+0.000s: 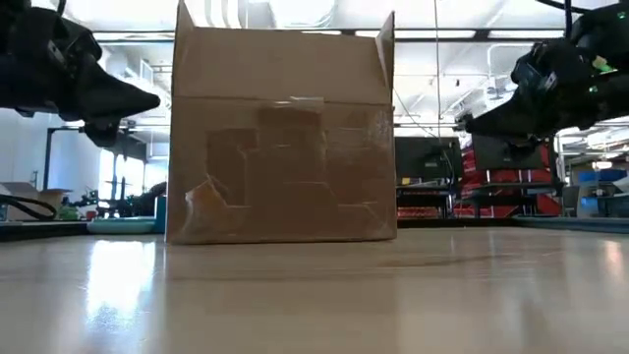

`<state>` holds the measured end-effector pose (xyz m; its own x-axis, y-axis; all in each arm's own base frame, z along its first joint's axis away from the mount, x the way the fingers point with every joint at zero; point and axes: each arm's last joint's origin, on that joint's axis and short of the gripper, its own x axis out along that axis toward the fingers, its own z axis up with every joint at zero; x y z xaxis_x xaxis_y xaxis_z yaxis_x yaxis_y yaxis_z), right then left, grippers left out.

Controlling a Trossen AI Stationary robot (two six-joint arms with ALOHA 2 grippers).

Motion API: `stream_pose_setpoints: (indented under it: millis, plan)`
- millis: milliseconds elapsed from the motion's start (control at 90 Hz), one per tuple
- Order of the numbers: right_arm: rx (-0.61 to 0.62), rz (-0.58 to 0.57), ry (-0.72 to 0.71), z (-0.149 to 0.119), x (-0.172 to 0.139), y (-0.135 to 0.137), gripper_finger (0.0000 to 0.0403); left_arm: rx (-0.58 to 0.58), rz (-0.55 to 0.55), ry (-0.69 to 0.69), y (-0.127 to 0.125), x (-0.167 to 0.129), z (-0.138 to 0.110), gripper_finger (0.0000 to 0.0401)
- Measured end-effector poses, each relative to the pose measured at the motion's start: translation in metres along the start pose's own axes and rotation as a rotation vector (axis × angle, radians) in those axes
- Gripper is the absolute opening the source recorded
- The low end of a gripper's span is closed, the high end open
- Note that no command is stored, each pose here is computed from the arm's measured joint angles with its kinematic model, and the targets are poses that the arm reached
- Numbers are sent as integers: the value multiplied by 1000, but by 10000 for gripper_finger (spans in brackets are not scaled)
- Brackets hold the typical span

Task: Wrap mug
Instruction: Return to Home Position

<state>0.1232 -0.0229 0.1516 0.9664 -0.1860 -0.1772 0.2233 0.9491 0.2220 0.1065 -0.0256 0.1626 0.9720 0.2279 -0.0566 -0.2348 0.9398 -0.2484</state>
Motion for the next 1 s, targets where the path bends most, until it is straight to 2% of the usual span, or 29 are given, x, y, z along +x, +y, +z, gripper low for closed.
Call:
stream_pose_setpoints:
  millis: [156,300,378,456,567,711,1000]
  plan:
    - [-39,29,-79,7,-6,2,1,-7,8,-6,1,-1,0,0]
    - [-79,102,-175,16,-15,6,3,22,9,-11,2,-3,1,0]
    - [-95,111,-211,18,-19,6,1,43,49,-8,5,-3,0,0]
    - [-111,111,-221,19,-21,6,1,40,75,-18,9,-4,1,0]
    - [-136,123,-225,19,-22,7,3,45,-26,-14,10,-3,4,0]
    - [-146,131,-214,18,-21,7,2,63,-77,-11,16,0,6,0]
    - [-158,179,-204,17,-21,8,3,76,-44,-49,38,1,14,0]
